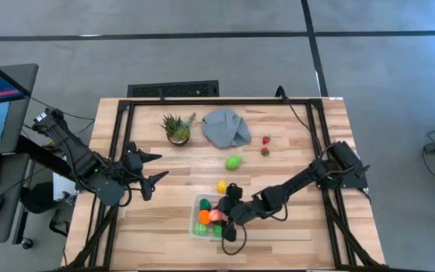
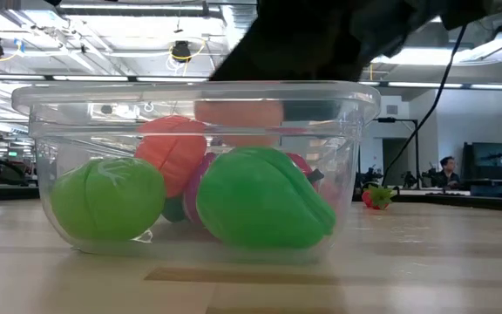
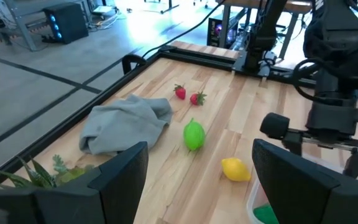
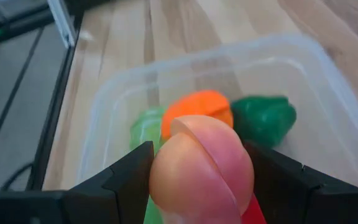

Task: Pick and placing Produce into tupperware
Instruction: Put the peach into the transparent bin, then put the top red strawberry into the transparent bin

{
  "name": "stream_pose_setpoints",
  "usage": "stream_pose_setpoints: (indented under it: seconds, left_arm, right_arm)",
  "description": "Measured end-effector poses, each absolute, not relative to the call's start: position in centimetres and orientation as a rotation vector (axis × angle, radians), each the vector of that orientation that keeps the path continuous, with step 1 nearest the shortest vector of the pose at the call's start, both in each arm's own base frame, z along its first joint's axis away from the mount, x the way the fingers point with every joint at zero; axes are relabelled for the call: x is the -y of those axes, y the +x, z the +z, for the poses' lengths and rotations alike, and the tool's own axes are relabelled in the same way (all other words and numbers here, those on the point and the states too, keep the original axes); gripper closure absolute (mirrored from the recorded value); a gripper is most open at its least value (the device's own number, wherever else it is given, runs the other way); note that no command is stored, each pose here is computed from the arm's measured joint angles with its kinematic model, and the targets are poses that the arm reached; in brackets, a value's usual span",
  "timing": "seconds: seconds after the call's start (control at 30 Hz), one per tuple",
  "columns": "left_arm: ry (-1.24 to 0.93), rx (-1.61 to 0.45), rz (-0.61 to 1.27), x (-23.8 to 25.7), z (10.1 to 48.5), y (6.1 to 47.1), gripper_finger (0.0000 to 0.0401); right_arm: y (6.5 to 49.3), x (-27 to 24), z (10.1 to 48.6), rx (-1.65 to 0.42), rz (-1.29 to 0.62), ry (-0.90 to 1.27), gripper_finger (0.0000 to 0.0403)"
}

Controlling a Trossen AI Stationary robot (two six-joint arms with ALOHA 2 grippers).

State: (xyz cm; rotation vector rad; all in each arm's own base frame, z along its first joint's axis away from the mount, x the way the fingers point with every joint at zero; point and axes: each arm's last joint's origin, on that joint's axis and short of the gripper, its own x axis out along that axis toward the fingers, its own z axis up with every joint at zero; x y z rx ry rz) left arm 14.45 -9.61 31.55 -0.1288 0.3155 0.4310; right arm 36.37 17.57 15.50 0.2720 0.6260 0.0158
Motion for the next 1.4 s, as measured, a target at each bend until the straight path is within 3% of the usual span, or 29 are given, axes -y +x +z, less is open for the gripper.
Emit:
stream_pose_setpoints:
  seconds: [0.47, 0.87, 1.4]
  left_arm:
    - [-0.130, -0.332, 0.419, 9.6, 31.4, 14.4, 0.0122]
    - [-0.104, -0.352, 0.424, 9.5, 31.2, 14.3, 0.0122]
    - [-0.077, -0.371, 0.441, 9.3, 31.0, 14.1, 0.0122]
  right_arm:
    - [36.8, -16.7, 15.6, -0.648, 0.024, 0.320, 0.0139]
    - [36.8, -16.7, 15.5, -0.659, 0.013, 0.346, 0.0055]
    - [36.0, -14.7, 20.5, -0.590, -0.058, 0.293, 0.0067]
